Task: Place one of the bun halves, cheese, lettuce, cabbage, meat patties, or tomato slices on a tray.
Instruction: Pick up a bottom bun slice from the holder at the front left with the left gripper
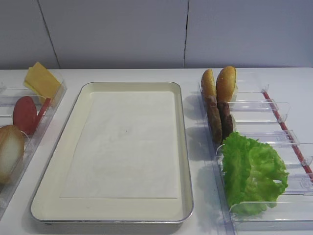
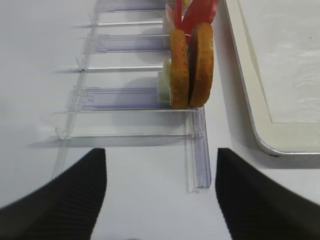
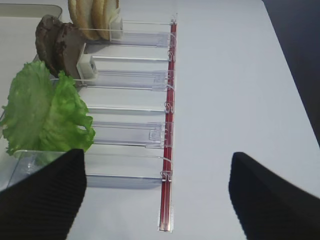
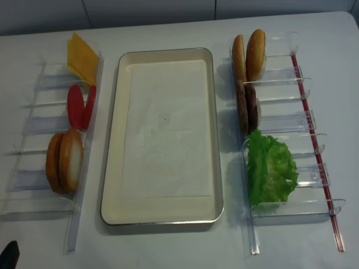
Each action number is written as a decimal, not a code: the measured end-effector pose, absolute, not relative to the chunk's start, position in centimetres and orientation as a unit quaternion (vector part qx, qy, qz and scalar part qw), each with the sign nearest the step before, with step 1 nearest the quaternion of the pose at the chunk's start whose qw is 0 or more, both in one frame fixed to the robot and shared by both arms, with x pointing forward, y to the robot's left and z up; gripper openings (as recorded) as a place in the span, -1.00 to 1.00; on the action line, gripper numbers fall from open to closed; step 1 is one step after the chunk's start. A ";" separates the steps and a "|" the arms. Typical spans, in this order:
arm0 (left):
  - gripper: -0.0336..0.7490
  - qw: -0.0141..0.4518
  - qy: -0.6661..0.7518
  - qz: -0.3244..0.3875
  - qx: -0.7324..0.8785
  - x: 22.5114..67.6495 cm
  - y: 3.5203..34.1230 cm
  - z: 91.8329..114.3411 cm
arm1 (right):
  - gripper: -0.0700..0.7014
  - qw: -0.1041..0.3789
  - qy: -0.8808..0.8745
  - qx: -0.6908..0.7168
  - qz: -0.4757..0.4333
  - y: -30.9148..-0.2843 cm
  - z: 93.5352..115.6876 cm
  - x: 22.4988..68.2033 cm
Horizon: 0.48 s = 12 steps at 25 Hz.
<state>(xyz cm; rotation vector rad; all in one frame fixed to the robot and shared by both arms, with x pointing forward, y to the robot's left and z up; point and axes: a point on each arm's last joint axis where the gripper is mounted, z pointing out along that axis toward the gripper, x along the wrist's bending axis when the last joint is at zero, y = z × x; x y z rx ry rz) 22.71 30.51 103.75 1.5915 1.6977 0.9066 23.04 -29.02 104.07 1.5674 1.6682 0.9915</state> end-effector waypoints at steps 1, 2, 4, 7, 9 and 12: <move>0.29 0.317 0.645 0.344 0.604 22.7 30.5 103.7 | 0.73 0.318 0.634 0.596 0.377 -29.0 104.1 23.0; 0.29 0.317 0.645 0.344 0.604 22.7 30.5 103.7 | 0.73 0.318 0.634 0.596 0.377 -29.0 104.1 23.0; 0.29 0.317 0.645 0.344 0.604 22.7 30.5 103.7 | 0.73 0.318 0.634 0.596 0.377 -29.0 104.1 23.0; 0.29 0.317 0.645 0.344 0.604 22.7 30.5 103.7 | 0.73 0.318 0.634 0.596 0.377 -29.0 104.1 23.0; 0.29 0.317 0.645 0.344 0.604 22.7 30.5 103.7 | 0.73 0.318 0.634 0.596 0.377 -29.0 104.1 23.0; 0.29 0.317 0.645 0.344 0.604 22.7 30.5 103.7 | 0.73 0.318 0.634 0.596 0.377 -29.0 104.1 23.0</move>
